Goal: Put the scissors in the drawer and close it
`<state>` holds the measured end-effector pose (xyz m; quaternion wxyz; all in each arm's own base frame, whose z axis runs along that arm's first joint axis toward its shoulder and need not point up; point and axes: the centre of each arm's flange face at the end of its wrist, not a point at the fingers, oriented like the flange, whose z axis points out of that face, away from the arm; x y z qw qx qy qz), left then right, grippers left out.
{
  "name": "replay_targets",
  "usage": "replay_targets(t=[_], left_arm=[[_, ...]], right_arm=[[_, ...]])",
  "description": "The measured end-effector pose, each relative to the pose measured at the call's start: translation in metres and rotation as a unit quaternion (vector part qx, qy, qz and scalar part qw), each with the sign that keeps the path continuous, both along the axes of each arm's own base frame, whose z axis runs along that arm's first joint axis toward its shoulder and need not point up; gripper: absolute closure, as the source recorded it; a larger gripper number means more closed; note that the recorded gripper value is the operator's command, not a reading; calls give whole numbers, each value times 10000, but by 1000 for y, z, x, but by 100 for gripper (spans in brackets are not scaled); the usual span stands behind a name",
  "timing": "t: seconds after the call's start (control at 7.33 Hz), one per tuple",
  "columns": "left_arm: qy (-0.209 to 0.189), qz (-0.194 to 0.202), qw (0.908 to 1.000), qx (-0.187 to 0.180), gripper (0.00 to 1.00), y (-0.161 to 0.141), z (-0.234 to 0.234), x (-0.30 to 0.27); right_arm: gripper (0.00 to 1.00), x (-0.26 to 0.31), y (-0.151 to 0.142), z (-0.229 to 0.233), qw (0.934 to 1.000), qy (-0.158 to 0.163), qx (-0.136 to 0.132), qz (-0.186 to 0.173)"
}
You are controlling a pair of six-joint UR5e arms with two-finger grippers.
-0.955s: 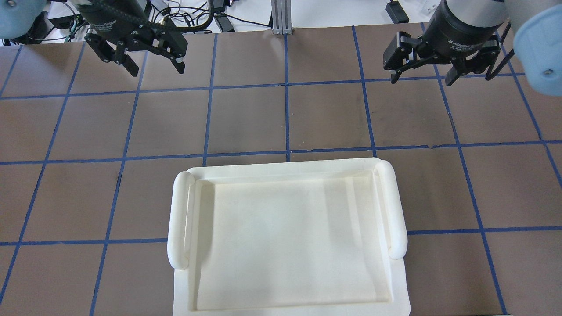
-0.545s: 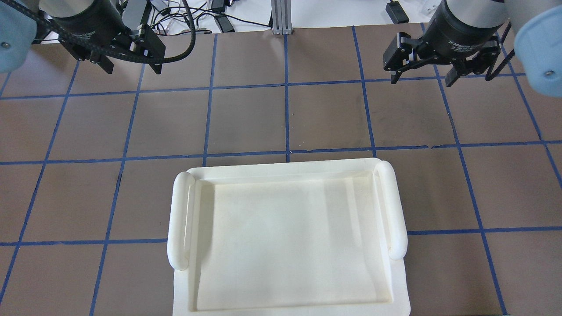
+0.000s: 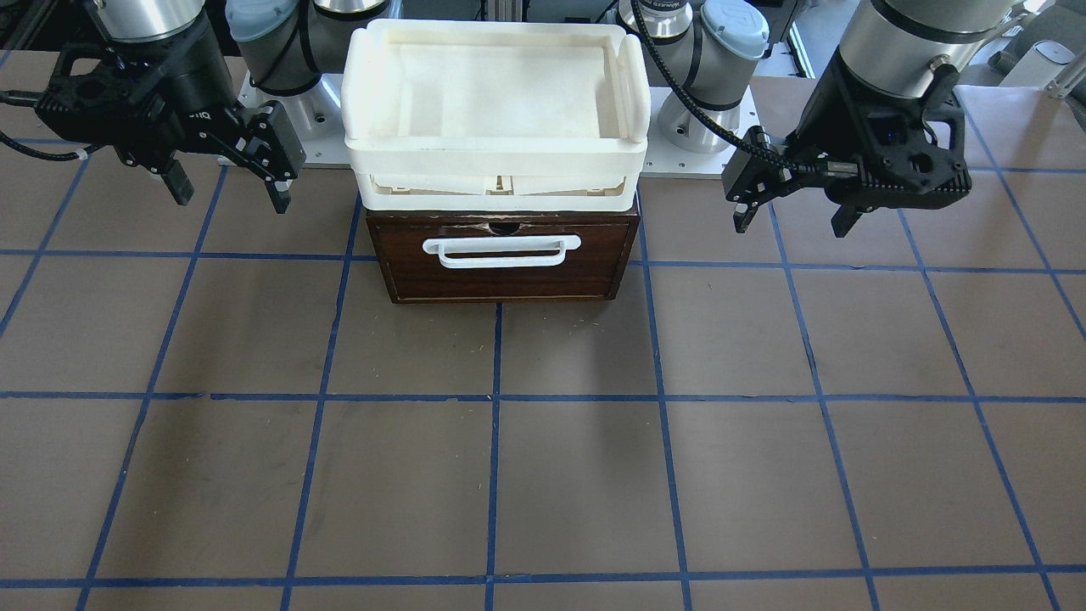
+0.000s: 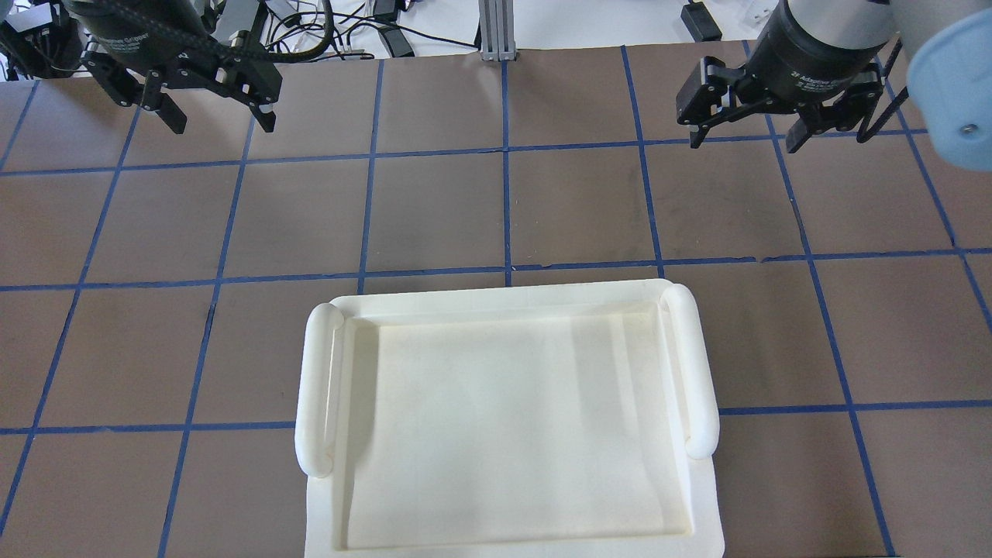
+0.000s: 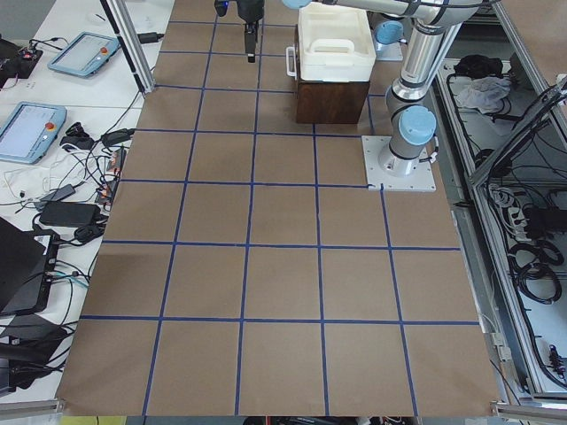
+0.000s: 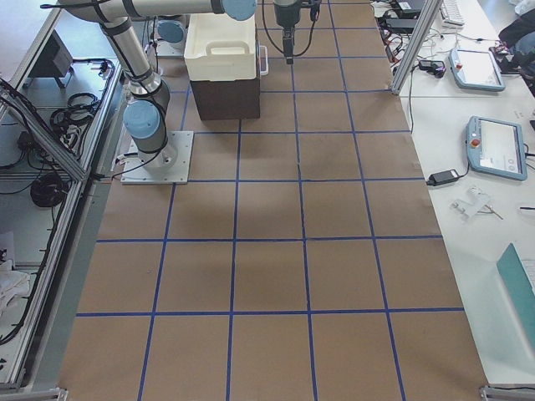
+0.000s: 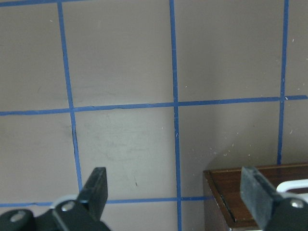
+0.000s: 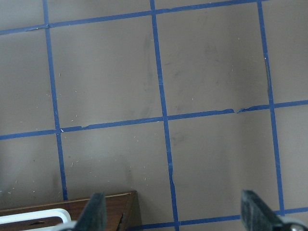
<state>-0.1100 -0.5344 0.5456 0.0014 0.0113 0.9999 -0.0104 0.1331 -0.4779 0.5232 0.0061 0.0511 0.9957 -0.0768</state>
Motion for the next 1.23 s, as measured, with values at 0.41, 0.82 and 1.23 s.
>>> replay_targets(t=[0.41, 0.82, 1.23], left_arm=[[8, -1, 10000, 0, 0, 0, 1, 2], [13, -22, 10000, 0, 0, 0, 1, 1], [19, -55, 10000, -23, 0, 0, 0, -1]], right_arm=[[0, -1, 0, 0, 10000, -1, -7, -13], [0, -1, 0, 0, 10000, 6, -7, -19], [0, -2, 0, 0, 10000, 18, 0, -21]])
